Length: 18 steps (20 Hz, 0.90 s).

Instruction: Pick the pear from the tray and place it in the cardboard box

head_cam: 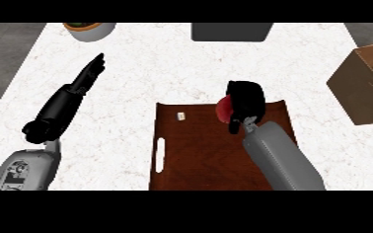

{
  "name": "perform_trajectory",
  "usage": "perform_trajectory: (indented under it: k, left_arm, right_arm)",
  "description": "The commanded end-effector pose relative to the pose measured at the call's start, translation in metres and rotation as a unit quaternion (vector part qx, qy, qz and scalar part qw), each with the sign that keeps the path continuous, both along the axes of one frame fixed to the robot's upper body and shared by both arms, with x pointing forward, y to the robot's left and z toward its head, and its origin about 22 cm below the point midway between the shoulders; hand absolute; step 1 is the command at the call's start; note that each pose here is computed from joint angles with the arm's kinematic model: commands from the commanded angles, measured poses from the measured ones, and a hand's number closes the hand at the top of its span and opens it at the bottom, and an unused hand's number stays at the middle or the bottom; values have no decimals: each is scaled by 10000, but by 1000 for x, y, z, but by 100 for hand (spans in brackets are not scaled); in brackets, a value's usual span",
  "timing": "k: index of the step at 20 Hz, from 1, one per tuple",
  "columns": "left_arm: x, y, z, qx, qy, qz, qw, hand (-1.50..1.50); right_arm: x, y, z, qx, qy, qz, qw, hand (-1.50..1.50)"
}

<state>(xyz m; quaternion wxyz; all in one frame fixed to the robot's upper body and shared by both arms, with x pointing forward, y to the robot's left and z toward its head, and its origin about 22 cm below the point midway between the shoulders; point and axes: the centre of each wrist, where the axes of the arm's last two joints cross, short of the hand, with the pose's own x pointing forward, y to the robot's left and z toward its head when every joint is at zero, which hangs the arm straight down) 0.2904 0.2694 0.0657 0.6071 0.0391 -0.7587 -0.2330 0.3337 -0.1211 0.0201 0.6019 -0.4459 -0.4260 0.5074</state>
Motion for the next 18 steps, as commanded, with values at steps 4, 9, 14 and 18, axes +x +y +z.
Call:
perform_trajectory:
  k: [4, 9, 14, 18]
  left_arm:
    - [6, -15, -7, -125, -63, -113, 9998, 0]
    - [2, 3, -12, -58, -35, 18, 10000, 0]
    - [4, 1, -4, 26, 30, 59, 10000, 0]
    - [4, 3, 5, 36, 3, 180, 9998, 0]
  right_arm:
    - [67, -58, 34, 646, -961, 379, 9926, 150]
    - [91, -56, 86, 16, -1567, 683, 9853, 150]
    - [98, -58, 130, 362, -2316, 173, 9720, 150]
    - [94, -85, 153, 801, -2999, -925, 9461, 150]
